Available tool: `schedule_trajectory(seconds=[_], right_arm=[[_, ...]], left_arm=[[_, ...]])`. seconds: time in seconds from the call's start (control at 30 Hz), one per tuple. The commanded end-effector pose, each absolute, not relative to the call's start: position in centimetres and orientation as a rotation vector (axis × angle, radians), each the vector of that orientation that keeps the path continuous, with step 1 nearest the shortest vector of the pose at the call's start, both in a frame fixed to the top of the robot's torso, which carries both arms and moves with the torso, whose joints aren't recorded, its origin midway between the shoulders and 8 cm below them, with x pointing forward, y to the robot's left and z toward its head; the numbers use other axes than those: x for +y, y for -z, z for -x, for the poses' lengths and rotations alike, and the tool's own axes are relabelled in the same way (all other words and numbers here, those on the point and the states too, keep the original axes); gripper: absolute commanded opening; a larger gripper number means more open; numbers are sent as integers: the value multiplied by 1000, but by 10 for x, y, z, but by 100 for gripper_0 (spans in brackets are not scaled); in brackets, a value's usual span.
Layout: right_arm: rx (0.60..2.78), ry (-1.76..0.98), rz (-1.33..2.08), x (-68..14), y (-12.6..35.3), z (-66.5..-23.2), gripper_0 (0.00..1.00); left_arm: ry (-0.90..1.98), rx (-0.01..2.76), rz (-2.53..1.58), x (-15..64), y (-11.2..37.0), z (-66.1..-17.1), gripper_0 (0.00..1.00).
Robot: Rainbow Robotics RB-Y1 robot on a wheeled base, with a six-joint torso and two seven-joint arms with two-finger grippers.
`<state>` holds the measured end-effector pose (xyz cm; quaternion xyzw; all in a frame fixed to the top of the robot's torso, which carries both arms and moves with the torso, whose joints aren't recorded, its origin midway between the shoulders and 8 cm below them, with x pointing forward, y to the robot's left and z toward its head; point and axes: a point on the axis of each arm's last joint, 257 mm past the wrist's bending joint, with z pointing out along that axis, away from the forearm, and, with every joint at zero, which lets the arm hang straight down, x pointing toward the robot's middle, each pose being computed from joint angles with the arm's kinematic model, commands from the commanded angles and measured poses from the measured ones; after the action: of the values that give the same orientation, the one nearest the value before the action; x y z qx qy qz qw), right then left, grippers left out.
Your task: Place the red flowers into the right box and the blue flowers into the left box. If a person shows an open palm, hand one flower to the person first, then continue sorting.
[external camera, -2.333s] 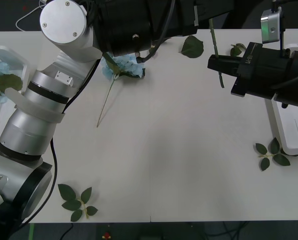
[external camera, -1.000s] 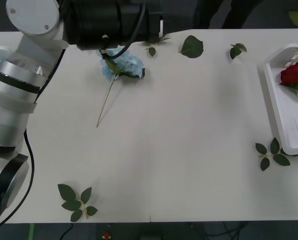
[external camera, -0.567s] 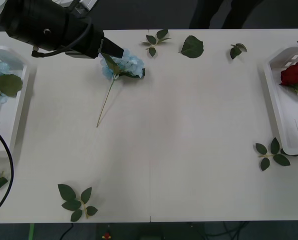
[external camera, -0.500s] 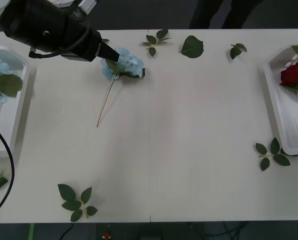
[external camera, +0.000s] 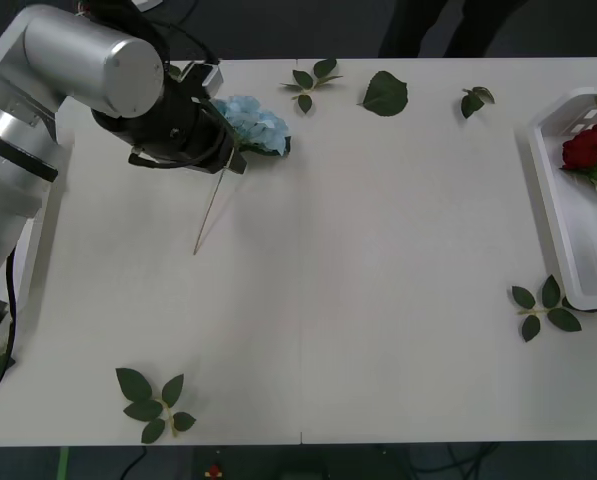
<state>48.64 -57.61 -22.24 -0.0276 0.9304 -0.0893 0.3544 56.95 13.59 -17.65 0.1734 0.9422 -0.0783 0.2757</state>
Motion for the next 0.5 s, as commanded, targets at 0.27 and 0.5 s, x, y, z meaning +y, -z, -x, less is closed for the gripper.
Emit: schedule_trajectory(seconds=[0.27, 0.5], right_arm=[[2362, 258, 43, -584, 216, -493, 85], [2326, 254, 58, -581, 218, -495, 100]], left_arm=[[43, 2416, -449, 154, 197, -629, 100], [55, 2354, -463, 139, 215, -644, 100]])
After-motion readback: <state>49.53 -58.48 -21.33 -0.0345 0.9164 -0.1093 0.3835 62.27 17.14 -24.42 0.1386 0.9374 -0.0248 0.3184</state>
